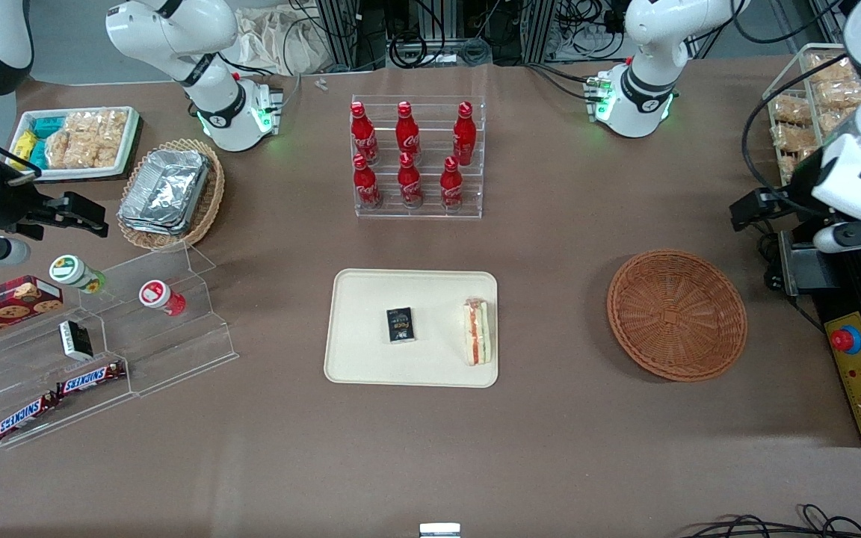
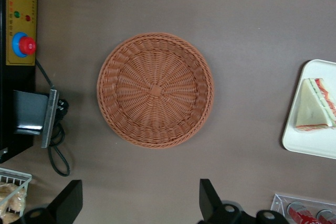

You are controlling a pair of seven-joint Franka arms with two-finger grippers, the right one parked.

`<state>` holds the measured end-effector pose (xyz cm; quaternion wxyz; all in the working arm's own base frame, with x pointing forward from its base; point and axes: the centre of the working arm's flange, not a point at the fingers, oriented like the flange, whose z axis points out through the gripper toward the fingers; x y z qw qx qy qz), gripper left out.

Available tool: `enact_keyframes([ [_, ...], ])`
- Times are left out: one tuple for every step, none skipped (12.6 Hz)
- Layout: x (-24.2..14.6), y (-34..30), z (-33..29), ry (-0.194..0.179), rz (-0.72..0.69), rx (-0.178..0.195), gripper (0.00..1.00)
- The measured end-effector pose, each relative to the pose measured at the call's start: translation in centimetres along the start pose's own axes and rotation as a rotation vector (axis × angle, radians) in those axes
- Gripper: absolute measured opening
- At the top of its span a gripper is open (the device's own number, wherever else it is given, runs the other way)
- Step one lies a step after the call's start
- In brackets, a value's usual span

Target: Place sandwich from basket to tray

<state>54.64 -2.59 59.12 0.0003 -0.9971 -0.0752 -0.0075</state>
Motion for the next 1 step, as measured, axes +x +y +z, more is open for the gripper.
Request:
enact_keyframes([
  [0.43, -0.32, -0.07, -0.009, 0.005, -0.008, 1.0],
])
